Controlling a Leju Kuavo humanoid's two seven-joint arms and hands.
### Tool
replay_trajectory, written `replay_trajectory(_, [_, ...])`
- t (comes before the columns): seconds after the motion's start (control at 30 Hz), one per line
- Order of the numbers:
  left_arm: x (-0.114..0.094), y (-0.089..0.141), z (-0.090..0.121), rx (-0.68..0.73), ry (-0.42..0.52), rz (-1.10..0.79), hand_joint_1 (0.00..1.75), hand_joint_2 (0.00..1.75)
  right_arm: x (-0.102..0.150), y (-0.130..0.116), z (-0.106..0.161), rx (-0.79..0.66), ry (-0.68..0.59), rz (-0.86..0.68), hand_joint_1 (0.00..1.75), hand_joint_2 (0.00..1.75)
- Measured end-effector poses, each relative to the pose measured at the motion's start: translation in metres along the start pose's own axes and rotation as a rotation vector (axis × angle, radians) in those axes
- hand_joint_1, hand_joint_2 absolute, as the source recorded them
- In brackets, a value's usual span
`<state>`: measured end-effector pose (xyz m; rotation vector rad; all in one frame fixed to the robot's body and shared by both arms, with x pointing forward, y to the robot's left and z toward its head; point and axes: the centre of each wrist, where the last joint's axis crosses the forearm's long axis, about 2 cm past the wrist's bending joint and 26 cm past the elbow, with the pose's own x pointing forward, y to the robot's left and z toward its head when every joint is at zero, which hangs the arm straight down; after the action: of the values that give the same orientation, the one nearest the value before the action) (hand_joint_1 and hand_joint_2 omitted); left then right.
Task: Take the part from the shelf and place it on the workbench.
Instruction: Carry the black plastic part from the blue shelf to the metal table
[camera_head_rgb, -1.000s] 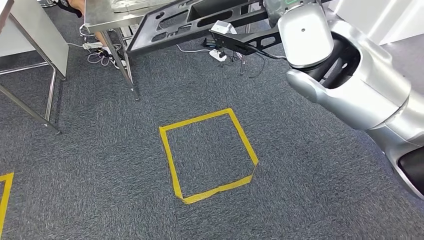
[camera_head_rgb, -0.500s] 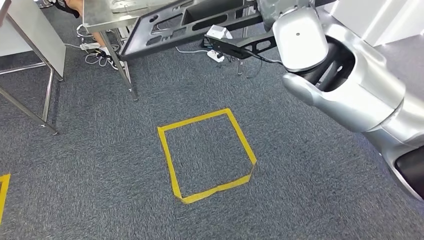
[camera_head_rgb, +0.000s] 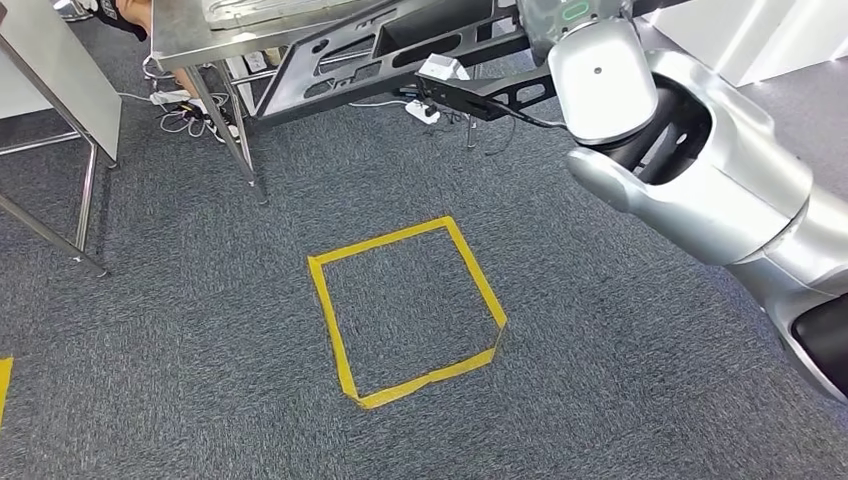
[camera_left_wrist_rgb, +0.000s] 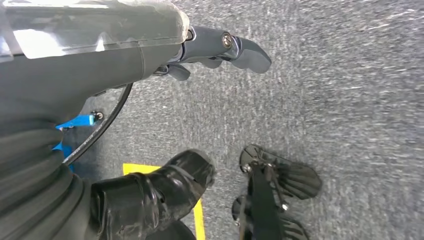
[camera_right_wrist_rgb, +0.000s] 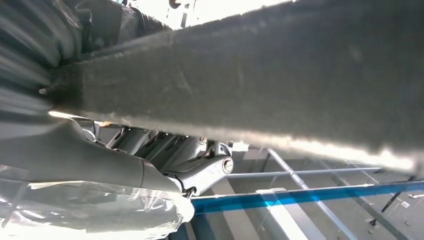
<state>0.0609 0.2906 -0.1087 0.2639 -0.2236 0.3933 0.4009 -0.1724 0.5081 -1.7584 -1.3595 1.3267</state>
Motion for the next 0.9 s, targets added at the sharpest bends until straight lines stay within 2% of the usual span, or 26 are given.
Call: replay_trajectory(0.9, [-0.0037,0.0001,0.0006,0.007,0.009,-0.002,0.00,1.75,0.0048,0.0058,0.0024,0.021,-0.020,0.002,1.75,1.75])
